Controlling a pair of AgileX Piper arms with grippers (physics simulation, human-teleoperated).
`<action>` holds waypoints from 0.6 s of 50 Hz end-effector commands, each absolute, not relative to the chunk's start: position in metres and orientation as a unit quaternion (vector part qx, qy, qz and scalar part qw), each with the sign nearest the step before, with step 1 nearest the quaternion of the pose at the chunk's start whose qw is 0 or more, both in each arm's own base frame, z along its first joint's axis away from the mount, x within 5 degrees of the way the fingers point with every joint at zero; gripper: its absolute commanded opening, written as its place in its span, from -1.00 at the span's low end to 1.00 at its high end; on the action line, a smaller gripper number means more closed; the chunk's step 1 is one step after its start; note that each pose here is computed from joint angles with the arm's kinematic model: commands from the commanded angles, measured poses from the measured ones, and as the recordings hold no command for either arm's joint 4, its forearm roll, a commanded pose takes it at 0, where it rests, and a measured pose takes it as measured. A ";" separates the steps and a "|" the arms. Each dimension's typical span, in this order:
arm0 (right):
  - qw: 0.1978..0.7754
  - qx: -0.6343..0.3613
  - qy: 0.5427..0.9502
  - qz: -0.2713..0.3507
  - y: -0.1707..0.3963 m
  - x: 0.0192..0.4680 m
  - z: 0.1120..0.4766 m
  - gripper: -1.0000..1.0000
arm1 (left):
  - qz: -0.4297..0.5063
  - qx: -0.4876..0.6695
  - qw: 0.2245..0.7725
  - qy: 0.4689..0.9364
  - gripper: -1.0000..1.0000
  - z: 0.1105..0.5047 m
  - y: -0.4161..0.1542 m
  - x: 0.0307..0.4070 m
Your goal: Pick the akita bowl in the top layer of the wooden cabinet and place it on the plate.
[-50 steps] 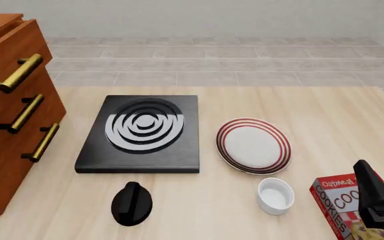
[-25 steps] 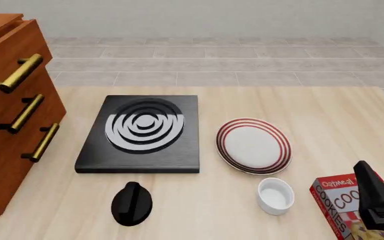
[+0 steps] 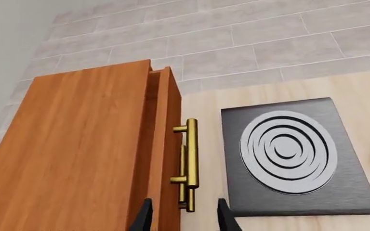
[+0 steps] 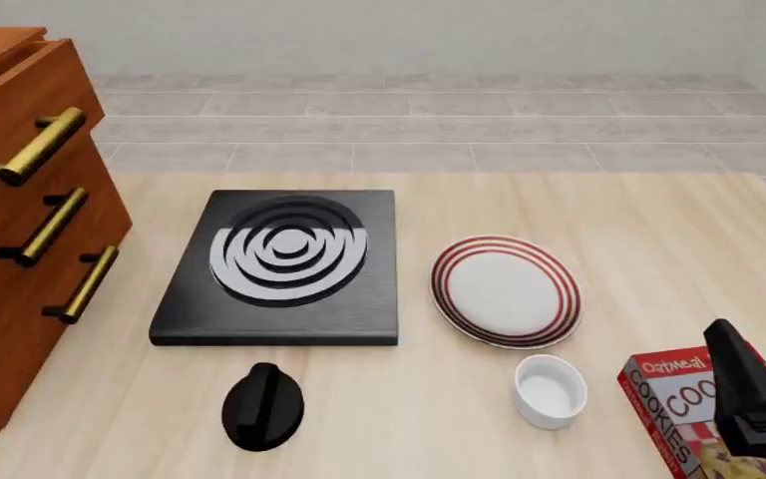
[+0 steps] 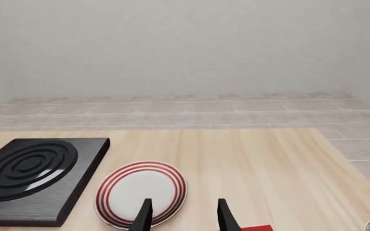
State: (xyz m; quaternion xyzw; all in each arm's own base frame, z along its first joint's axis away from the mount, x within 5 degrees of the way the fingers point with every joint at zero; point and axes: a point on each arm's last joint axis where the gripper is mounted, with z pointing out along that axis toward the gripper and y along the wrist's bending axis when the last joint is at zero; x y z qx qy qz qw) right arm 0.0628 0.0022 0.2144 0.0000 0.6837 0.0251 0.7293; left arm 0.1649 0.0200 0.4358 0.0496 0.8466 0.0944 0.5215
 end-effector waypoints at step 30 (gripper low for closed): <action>0.729 -0.001 0.684 0.027 0.002 0.058 0.213 1.00 | 0.121 0.035 0.478 0.869 1.00 0.405 0.036 0.170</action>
